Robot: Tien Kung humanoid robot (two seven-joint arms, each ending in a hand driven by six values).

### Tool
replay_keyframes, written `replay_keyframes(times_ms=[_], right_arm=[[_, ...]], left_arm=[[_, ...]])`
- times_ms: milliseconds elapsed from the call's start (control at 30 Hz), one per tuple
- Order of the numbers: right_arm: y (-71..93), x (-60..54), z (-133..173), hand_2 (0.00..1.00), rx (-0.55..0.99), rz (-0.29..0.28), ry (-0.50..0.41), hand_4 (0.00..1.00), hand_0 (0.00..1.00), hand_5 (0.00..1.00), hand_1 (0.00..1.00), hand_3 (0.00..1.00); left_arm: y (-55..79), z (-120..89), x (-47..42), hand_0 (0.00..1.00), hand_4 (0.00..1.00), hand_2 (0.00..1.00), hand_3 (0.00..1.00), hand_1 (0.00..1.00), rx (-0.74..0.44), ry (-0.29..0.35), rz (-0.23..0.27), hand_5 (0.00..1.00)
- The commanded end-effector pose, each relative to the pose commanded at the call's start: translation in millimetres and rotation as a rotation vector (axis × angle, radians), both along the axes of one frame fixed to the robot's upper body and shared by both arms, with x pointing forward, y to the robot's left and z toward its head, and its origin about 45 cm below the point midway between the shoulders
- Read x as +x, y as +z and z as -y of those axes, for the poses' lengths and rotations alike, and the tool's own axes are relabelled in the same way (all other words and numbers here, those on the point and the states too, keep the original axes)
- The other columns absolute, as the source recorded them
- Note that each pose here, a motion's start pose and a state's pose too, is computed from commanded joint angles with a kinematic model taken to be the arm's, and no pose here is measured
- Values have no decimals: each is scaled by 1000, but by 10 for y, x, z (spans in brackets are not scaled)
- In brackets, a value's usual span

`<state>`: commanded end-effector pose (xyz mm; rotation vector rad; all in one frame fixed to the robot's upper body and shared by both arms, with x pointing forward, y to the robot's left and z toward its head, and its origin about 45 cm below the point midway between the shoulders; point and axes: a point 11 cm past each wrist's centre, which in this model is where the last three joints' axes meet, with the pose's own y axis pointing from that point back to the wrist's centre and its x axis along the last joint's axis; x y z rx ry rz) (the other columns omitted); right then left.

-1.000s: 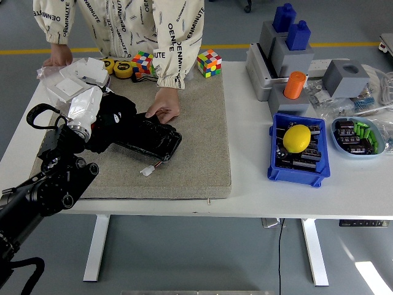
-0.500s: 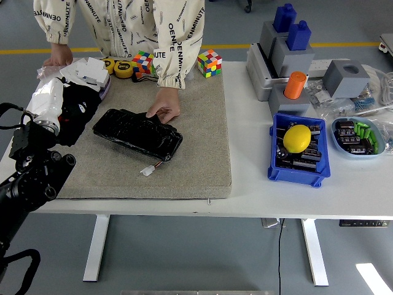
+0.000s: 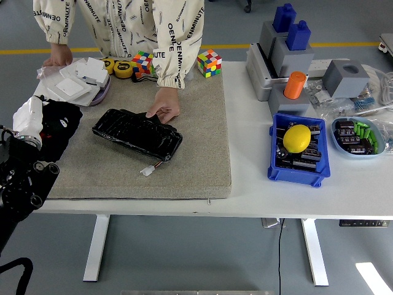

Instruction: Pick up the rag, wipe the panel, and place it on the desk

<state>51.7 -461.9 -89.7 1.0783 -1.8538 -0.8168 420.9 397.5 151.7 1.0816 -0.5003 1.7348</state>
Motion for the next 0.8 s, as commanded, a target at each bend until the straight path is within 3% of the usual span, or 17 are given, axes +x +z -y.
replay_keyframes(times_ms=[67,100,267,300,467,500,600,667,700,800], right_arm=[[-2,-2,-4,490,1,-1,1,845,510,343,553,519],[-2,-5,-5,490,1,-1,1,845,512,343,553,519],[-2,-3,-4,490,1,-1,1,845,512,343,553,519],[-1,1,-3,490,1,0,1,845,512,343,553,519],[-2,-6,-3,490,1,-2,1,845,512,343,553,519],[-3,-7,-3,490,1,-3,1,845,511,343,552,520],[-4,-5,-8,490,1,-3,4,845,511,343,552,520],[-5,-7,-10,490,1,-4,6,845,511,343,552,520],[-6,-10,-10,490,1,-5,6,845,510,343,553,519],[-7,-11,-11,490,1,-8,9,845,510,343,553,519]], left_arm=[[-26,17,-10,421,848,579,595,602,-6,-1,-16,35],[-34,21,-14,643,941,811,827,783,-9,1,-22,149],[-53,22,-13,643,941,811,827,783,-10,1,-79,149],[-43,18,-11,724,996,941,960,868,-10,0,-82,228],[58,42,-14,724,996,941,960,868,-64,-8,-80,228],[93,54,-11,756,998,983,998,909,-76,-10,-69,281],[250,74,-38,756,998,983,998,909,-162,-10,19,281],[394,91,-55,756,998,983,998,909,-219,-16,126,281],[477,102,-66,488,982,710,752,683,-254,-21,199,263],[622,94,-123,488,982,710,752,683,-343,-12,369,263]])
